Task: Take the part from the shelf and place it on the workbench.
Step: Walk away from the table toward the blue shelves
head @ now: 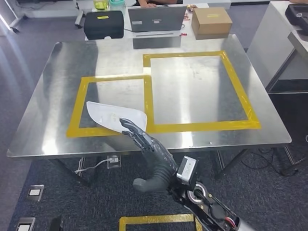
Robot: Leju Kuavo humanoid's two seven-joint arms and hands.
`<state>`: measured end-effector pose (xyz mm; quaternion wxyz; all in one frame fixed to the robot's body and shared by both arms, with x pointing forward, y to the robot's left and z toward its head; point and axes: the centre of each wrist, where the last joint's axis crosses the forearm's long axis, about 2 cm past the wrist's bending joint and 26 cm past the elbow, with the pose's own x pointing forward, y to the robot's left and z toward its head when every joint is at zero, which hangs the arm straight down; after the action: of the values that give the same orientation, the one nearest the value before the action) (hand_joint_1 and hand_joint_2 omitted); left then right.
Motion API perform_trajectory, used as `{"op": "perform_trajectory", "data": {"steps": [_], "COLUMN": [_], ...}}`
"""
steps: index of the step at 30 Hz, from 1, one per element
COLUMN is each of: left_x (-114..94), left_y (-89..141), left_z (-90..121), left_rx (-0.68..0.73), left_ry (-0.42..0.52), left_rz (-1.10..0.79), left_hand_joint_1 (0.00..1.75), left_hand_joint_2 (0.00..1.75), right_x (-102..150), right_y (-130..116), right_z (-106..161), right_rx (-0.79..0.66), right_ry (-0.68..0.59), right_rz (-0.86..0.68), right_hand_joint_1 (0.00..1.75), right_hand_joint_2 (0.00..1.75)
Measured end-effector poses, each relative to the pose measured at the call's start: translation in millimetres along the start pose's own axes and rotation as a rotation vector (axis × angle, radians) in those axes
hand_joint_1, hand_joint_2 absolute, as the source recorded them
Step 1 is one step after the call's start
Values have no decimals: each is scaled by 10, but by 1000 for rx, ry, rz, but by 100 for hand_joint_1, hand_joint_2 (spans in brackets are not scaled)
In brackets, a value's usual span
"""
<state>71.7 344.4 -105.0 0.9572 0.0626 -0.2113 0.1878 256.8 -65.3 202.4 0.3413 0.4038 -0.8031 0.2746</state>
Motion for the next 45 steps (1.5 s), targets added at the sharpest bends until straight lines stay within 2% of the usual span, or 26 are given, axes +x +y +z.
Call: {"op": "perform_trajectory", "data": {"steps": [26, 45], "left_x": [1, 24], "left_y": [-2, 29], "left_z": [0, -7], "left_rx": [-13, -3], "left_ry": [-5, -2], "left_rz": [-20, -14], "left_hand_joint_1": [0, 0], "left_hand_joint_2": [0, 0], "right_x": [-14, -10], "right_y": [-69, -107], "right_z": [99, 102], "right_rx": [-65, -61], "right_ry": [13, 2], "right_rz": [-22, -17], "right_hand_joint_1": [0, 0], "right_hand_joint_2": [0, 0]}}
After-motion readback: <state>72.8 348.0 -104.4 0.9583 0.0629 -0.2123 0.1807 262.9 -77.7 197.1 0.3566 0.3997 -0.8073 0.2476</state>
